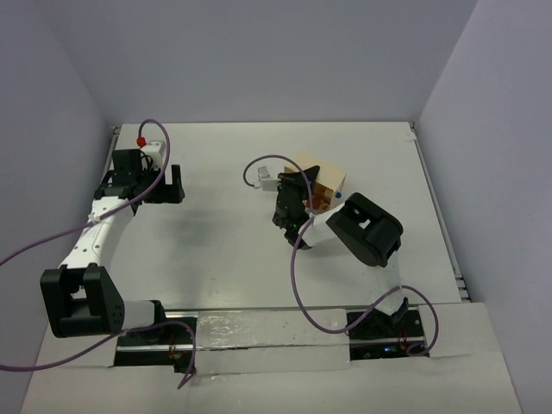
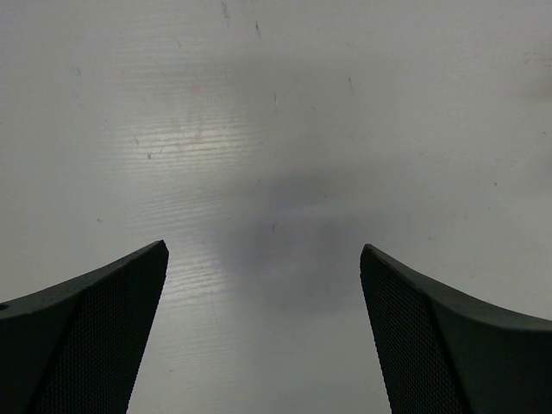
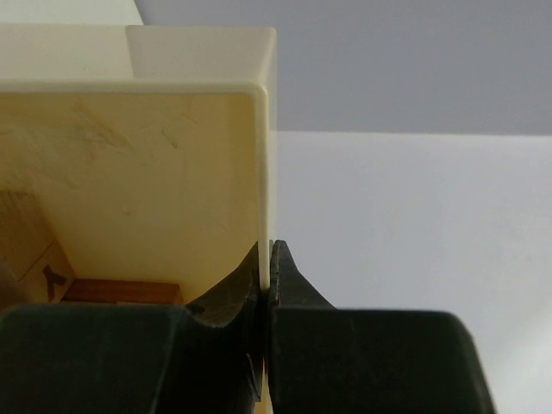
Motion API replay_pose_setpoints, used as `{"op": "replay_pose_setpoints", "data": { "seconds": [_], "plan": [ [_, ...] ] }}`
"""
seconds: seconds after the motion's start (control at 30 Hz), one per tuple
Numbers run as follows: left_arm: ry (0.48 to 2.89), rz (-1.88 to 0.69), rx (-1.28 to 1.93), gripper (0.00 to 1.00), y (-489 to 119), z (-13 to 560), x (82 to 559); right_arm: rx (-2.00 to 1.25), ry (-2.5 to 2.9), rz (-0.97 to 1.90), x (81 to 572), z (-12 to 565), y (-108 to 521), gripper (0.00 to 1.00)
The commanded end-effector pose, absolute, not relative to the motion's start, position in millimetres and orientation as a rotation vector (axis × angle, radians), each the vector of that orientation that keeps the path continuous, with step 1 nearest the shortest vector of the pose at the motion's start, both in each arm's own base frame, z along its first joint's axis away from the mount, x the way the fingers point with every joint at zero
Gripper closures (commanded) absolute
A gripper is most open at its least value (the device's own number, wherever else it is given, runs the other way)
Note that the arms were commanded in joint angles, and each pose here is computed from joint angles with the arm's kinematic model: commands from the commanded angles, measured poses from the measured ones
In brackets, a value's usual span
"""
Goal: Build the wood block tower
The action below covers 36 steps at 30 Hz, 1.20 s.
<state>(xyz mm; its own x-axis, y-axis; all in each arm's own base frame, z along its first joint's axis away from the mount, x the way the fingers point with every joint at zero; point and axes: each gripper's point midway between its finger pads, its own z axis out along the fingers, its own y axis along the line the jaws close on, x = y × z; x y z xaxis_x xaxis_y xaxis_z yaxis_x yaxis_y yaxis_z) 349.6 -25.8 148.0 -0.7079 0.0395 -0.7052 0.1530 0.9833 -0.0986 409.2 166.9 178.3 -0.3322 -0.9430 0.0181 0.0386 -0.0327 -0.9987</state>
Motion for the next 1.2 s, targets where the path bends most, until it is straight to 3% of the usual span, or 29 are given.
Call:
{"op": "replay_pose_setpoints", "data": {
  "seconds": [0.0,0.27,0.4,0.53,0.67,0.8,0.87,0.97,1.07,1.17],
  "plan": [
    [2.326,-0.186,0.125,0.01,-26.2,157.3,348.6,-0.589,1.273,-1.346,396.7,246.0,171.3,1.00],
    [2.325,-0.190,0.126,0.01,-27.0,156.2,349.2,-0.616,1.205,-1.347,399.3,262.7,192.4,1.00],
    [2.315,-0.178,0.130,0.01,-25.8,159.7,348.7,-0.552,1.234,-1.400,413.8,271.9,173.2,1.00],
    [2.330,-0.200,0.127,0.01,-28.5,157.1,351.1,-0.628,1.208,-1.347,398.9,259.1,201.9,1.00],
    [2.314,-0.182,0.128,0.01,-26.0,161.3,349.4,-0.556,1.266,-1.415,416.7,261.8,177.2,1.00],
    [2.316,-0.203,0.135,0.01,-29.4,162.6,348.9,-0.588,1.207,-1.332,400.6,267.9,194.0,1.00],
    [2.320,-0.193,0.132,0.01,-27.8,163.1,349.3,-0.507,1.274,-1.467,430.2,272.6,159.5,1.00],
    [2.300,-0.208,0.133,0.01,-30.2,166.0,351.5,-0.590,1.201,-1.324,396.7,272.4,200.7,1.00],
    [2.319,-0.208,0.130,0.01,-29.9,164.5,352.6,-0.508,1.256,-1.406,418.9,277.4,171.7,1.00],
    [2.313,-0.220,0.136,0.01,-31.7,162.6,352.5,-0.549,1.232,-1.340,401.0,275.2,188.2,1.00]
  ]
}}
